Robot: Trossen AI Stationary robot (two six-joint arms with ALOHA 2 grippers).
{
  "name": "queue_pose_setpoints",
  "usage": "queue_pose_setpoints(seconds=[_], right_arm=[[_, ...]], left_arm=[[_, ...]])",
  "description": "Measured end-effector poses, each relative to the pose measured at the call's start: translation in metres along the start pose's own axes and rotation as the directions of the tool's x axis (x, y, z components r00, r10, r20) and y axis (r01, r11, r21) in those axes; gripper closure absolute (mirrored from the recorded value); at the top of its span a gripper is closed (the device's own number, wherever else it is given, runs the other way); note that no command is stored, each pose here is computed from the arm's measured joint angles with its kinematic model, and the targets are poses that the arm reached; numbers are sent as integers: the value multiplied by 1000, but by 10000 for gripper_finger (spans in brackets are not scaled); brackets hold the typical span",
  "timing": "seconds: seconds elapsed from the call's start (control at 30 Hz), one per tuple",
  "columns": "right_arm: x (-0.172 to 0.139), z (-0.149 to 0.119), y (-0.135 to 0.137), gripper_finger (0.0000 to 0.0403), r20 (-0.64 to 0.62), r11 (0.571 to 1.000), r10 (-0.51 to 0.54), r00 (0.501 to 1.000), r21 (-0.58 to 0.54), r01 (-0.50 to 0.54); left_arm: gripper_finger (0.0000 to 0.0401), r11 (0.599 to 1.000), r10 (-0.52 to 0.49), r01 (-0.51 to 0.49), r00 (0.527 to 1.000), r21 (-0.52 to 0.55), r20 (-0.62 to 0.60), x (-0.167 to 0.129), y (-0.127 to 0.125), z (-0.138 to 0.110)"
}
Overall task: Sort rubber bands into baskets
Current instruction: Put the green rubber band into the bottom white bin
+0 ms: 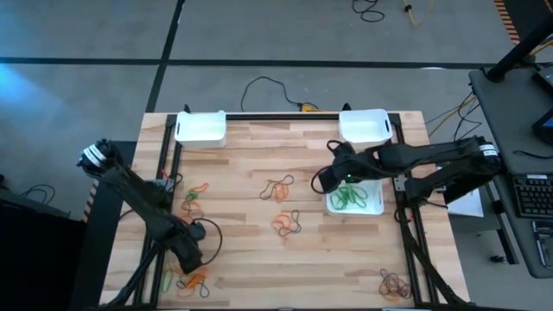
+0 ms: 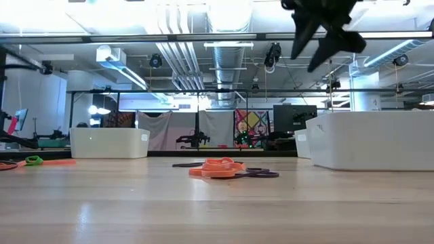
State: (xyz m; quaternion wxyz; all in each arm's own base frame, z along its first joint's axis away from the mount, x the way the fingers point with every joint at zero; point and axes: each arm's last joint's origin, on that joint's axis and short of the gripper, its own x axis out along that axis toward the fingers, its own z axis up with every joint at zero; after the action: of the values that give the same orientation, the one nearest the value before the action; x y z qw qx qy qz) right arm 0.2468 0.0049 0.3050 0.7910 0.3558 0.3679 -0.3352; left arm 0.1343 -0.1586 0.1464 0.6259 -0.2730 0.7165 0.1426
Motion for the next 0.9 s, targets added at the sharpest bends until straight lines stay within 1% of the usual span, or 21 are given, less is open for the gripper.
queue_pose_setpoints(seconds=[0.17, 0.27, 0.37, 0.53, 0.57, 0.63, 0.67, 0.7, 0.73, 0.77, 0.83, 0.87, 0.9], right_arm=[[-9, 7, 6, 184, 21, 999, 36, 999, -14, -36], [-12, 9, 8, 184, 30, 999, 51, 998, -8, -51], [-12, 9, 9, 184, 35, 998, 61, 998, -7, -61], [-15, 3, 15, 184, 61, 996, 77, 995, -45, -74], [-15, 0, 17, 184, 84, 995, 82, 993, -64, -76], [-13, -7, 27, 184, 129, 986, 121, 984, -132, -104], [-13, -11, 33, 184, 141, 976, 148, 979, -183, -121], [-10, -17, 40, 184, 144, 961, 175, 974, -242, -137], [-8, -22, 49, 184, 146, 941, 214, 966, -296, -163], [-7, -27, 56, 184, 148, 920, 252, 956, -344, -189], [1, -41, 71, 184, 131, 870, 300, 945, -443, -215], [4, -47, 78, 184, 124, 846, 329, 936, -479, -234], [9, -56, 85, 184, 108, 818, 343, 933, -523, -240]], left_arm=[[207, 998, 65, -65, 998, 7, -8, 14, -12, 4], [223, 996, 79, -80, 997, 28, 21, 15, -17, 6], [265, 997, 67, -68, 997, 28, 39, 14, -17, 7], [376, 999, 31, -32, 998, 13, 62, 15, -21, 10], [387, 1000, 29, -29, 997, 8, 75, 14, -22, 12], [389, 1000, 24, -25, 989, 4, 143, 9, -26, 17], [388, 1000, 23, -25, 985, 11, 170, 6, -28, 21], [389, 999, 18, -25, 972, 25, 235, 2, -31, 26], [393, 999, -1, -11, 952, 39, 305, -4, -36, 33], [396, 999, -28, 10, 938, 53, 347, -10, -42, 40], [399, 995, -54, 9, 894, 101, 445, -22, -49, 54], [399, 989, -90, 20, 867, 146, 489, -28, -56, 61], [399, 981, -138, 38, 830, 193, 540, -35, -64, 68]])
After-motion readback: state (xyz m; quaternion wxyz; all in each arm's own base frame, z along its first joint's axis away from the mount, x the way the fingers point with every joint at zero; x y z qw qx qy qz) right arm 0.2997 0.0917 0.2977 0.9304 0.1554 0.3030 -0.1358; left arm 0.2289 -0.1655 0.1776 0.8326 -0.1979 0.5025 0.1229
